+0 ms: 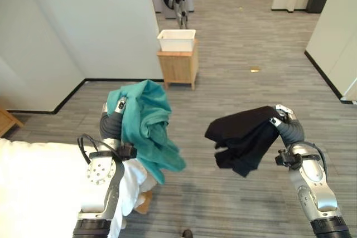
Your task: Pick up bed clothes into laundry basket.
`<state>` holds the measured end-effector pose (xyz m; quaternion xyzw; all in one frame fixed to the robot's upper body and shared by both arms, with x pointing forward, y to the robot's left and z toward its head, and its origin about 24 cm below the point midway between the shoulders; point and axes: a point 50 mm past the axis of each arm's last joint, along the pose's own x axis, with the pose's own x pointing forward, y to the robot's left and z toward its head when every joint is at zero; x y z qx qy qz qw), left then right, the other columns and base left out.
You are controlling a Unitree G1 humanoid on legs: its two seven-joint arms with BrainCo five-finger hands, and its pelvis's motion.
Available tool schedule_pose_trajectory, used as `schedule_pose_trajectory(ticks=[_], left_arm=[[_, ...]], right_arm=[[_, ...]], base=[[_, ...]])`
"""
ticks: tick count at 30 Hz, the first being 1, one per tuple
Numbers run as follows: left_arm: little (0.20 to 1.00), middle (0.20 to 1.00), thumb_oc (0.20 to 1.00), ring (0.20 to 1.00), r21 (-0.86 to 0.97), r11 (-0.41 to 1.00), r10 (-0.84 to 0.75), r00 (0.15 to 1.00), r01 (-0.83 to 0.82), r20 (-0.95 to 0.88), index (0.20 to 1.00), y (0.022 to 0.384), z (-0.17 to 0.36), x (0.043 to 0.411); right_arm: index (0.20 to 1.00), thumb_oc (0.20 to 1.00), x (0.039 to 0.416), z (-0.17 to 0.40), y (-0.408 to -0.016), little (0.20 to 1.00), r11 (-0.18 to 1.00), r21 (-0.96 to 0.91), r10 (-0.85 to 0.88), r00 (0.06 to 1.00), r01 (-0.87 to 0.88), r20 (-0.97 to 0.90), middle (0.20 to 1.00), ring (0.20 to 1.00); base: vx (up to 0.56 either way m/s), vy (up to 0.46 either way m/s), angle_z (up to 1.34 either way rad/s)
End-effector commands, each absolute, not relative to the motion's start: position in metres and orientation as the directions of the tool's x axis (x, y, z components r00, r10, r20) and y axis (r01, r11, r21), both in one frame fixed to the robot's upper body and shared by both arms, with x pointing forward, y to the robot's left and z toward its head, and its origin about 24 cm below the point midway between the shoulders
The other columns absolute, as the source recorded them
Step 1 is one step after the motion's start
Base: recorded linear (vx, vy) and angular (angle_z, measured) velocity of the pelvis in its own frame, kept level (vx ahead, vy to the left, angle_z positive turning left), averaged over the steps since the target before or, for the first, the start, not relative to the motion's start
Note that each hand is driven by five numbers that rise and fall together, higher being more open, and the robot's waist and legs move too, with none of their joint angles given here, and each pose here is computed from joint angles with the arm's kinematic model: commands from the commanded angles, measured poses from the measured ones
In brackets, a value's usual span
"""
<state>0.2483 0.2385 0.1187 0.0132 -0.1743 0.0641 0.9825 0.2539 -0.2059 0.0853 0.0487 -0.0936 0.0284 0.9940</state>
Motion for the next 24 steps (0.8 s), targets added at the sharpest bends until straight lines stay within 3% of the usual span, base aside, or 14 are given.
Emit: schedule_pose_trajectory(ticks=[1,14,24], left_arm=[[0.200,0.200,0.200,0.200,0.113,0.971,0.125,0.855,-0.209,0.503,0.200,0.254,0.154,0.246],[0.200,0.200,0.200,0.200,0.073,0.971,0.163,0.854,-0.227,0.495,0.200,0.257,0.153,0.251],[0.200,0.200,0.200,0.200,0.036,0.972,0.185,0.845,-0.234,0.502,0.200,0.259,0.153,0.256]], right_arm=[[0.200,0.200,0.255,0.125,-0.207,0.200,0.992,0.086,0.054,0.921,-0.094,0.385,0.200,0.200],[0.200,0.200,0.255,0.134,-0.206,0.200,0.986,0.155,-0.015,0.896,-0.060,0.443,0.200,0.200],[0.200,0.200,0.245,0.129,-0.233,0.200,0.987,0.151,-0.116,0.896,0.055,0.430,0.200,0.200]], base=[[0.03,0.047,-0.15],[0.07,0.144,-0.24],[0.41,-0.154,0.14]])
